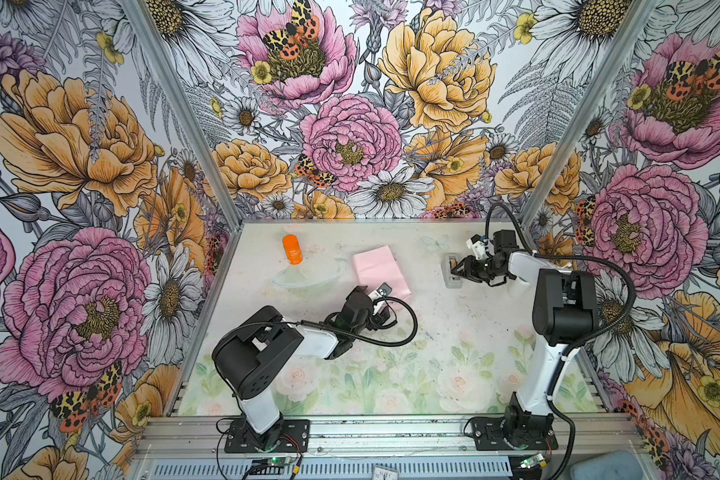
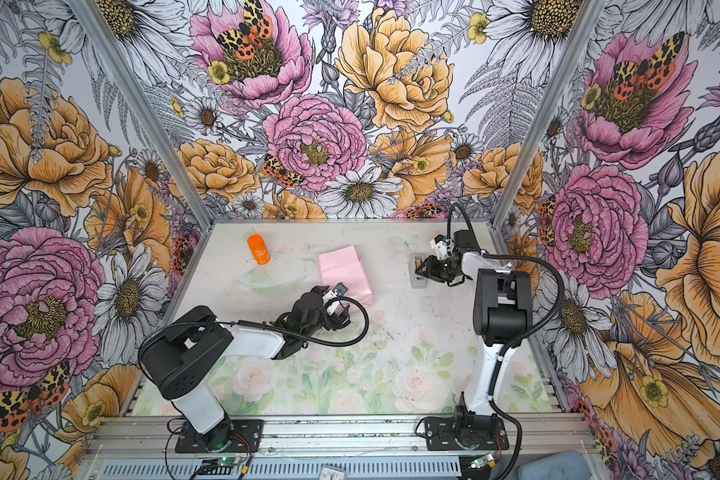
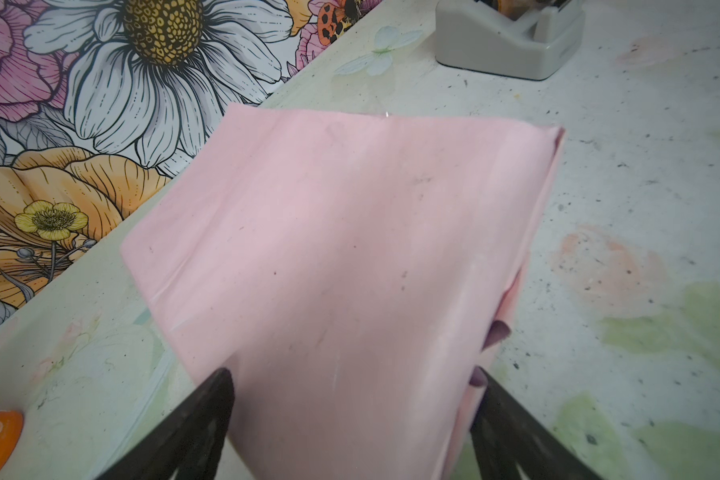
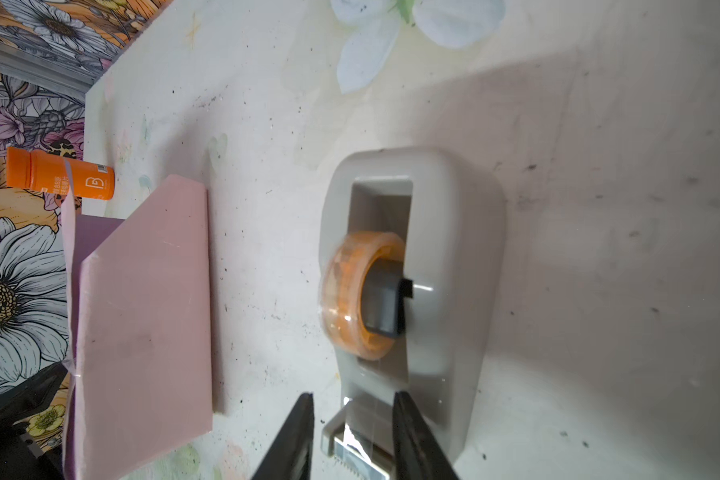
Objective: Wrap the gift box in paper
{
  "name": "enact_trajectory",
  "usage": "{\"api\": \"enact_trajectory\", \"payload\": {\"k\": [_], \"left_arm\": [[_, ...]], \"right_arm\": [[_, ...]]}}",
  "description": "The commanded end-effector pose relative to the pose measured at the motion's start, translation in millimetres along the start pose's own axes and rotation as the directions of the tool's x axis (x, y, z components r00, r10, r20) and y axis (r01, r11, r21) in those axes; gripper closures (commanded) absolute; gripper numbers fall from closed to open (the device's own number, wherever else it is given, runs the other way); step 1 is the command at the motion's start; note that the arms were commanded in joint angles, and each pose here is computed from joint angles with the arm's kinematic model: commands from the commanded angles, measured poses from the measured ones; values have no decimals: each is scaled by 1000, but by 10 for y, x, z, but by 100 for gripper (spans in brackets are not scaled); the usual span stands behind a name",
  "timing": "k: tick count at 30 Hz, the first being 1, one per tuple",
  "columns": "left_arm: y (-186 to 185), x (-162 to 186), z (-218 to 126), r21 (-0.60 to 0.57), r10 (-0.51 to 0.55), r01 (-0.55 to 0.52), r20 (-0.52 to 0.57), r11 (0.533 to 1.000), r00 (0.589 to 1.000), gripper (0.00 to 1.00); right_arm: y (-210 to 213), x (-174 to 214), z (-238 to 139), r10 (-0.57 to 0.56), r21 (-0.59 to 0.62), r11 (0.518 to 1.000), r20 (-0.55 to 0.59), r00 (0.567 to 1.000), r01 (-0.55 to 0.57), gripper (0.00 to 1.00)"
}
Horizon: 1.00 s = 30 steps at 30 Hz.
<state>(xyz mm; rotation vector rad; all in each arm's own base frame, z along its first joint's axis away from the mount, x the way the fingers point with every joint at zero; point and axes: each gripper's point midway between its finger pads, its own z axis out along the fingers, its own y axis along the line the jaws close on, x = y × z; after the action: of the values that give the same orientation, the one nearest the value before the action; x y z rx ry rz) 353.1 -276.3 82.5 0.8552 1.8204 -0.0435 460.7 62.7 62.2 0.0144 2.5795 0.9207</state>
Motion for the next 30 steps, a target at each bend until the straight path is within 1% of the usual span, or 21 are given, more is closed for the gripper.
{"api": "enact_trajectory", "payload": {"k": [1, 5, 11, 16, 26, 30], "left_arm": [[-110, 329, 30, 29, 9, -6, -113, 1000, 994, 12], [-91, 325, 23, 23, 14, -12, -113, 1000, 994, 12], [-95, 320, 40, 26, 11, -8, -112, 1000, 994, 12], [-109, 328, 38, 31, 12, -8, -113, 999, 994, 12], [-107, 324, 37, 31, 11, -8, -112, 999, 994, 12], [-110, 318, 37, 32, 8, -5, -110, 999, 994, 12]], "right_arm": [[-9, 101, 67, 6, -16, 1000, -65, 998, -7, 67], [-40, 122, 34, 13, 15, 1000, -83, 996, -12, 67], [3, 159, 88, 7, -32, 999, -141, 990, -12, 71], [36, 106, 94, -2, -67, 998, -133, 991, -7, 72], [125, 6, 69, 23, -191, 981, -113, 993, -45, 76], [112, -18, 57, 36, -215, 975, -108, 994, -59, 78]]}}
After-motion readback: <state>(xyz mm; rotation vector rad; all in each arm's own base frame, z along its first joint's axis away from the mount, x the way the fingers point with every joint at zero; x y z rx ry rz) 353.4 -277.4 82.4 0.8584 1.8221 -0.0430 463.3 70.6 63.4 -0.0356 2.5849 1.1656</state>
